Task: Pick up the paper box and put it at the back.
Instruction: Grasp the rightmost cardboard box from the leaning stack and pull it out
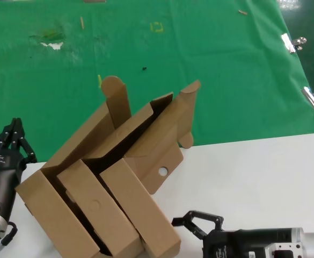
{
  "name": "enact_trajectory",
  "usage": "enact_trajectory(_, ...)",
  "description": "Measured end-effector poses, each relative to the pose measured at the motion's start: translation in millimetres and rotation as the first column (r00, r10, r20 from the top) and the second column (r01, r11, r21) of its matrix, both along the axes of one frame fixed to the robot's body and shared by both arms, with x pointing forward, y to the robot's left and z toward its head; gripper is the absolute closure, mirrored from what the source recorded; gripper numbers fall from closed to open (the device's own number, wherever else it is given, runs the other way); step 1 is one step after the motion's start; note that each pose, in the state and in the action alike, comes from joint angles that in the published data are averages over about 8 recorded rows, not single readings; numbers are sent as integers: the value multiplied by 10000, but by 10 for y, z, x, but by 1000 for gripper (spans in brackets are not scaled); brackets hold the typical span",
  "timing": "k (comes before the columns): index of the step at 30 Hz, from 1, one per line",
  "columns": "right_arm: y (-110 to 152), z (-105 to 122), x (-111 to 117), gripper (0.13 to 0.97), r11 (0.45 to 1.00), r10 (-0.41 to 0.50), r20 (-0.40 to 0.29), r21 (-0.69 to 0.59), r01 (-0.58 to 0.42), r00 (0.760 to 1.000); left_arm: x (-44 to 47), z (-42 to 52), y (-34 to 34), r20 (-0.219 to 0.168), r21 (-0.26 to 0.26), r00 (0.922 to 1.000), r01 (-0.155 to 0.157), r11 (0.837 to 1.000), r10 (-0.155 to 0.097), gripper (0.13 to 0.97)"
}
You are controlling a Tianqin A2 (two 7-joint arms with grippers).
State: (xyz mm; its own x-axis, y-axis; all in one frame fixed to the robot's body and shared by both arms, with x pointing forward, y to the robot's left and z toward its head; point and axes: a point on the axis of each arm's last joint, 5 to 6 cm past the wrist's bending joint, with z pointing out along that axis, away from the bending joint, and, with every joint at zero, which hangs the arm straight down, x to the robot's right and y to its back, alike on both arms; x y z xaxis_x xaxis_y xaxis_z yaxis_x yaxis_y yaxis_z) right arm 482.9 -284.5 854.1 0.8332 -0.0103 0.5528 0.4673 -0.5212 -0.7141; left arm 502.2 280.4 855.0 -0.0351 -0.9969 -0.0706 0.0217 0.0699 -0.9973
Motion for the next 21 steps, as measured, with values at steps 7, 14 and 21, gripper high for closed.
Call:
enact_trajectory(7, -38, -27, -8, 453, 9999, 34, -242, -120, -37, 9997, 0, 0, 0, 0, 0, 10000, 0, 10000, 0, 938)
enact_trajectory(14, -55, -64, -37, 606, 9999, 60, -396, -157, -66, 9992, 0, 0, 0, 0, 0, 10000, 0, 10000, 0, 957)
enact_trajectory(21, -56, -98, -44, 768, 9999, 20, -418, -157, -27, 9991, 0, 0, 0, 0, 0, 10000, 0, 10000, 0, 957)
